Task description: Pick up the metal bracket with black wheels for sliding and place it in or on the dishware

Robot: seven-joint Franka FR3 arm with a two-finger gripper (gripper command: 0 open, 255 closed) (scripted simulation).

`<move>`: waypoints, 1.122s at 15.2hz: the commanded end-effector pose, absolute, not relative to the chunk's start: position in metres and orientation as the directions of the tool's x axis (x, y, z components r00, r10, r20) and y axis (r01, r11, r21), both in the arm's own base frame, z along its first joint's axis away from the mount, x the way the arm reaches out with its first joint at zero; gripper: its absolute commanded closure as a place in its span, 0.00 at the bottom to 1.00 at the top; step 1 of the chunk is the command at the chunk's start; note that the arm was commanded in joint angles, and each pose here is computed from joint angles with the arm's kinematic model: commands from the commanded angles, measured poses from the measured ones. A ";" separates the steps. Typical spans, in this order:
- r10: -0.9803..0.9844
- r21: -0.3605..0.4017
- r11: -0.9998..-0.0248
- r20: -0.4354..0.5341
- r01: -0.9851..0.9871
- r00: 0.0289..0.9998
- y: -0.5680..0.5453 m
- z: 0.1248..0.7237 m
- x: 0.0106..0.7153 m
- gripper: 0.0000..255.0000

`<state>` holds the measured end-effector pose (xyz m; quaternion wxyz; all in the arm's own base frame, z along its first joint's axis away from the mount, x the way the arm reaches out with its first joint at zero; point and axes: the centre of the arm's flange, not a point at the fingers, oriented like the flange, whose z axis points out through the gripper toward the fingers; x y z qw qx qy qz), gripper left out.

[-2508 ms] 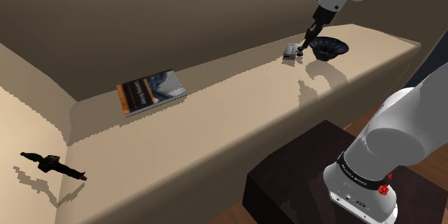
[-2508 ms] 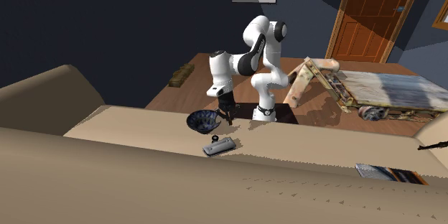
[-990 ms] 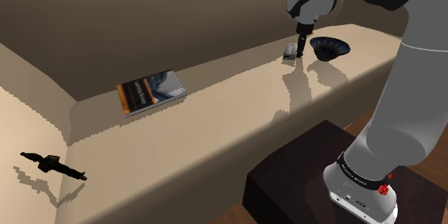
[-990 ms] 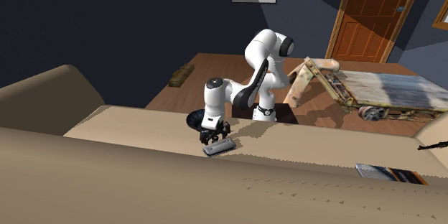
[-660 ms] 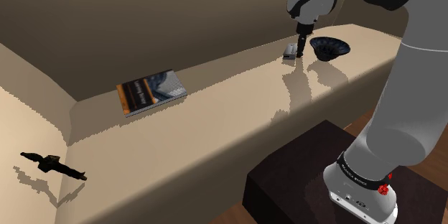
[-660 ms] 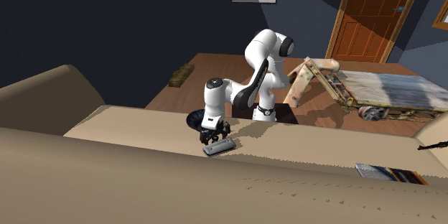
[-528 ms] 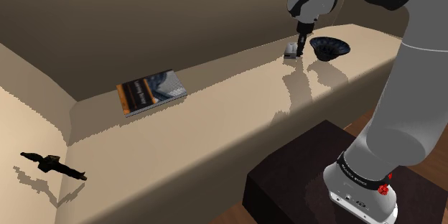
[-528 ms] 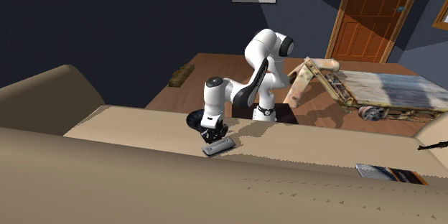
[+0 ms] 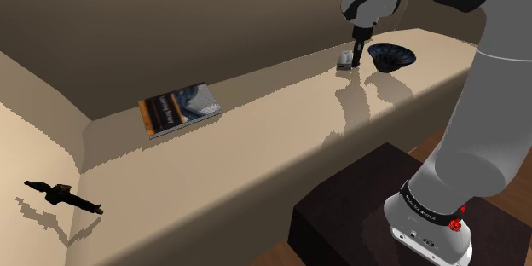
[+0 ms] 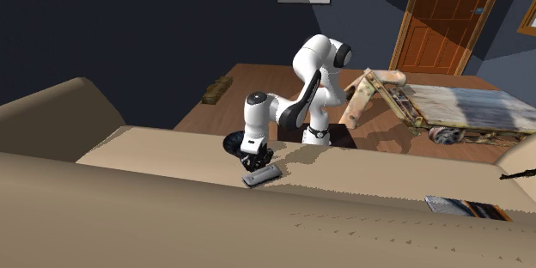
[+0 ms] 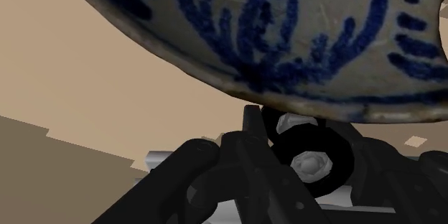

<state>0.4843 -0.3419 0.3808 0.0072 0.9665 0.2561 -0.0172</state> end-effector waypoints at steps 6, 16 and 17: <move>0.497 -0.005 -0.867 -0.042 0.498 0.867 -0.340 0.408 0.484 1.00; 0.497 -0.005 -0.867 -0.042 0.498 0.867 -0.340 0.461 0.484 1.00; 0.497 -0.005 -0.867 -0.042 0.498 0.867 -0.340 0.466 0.484 1.00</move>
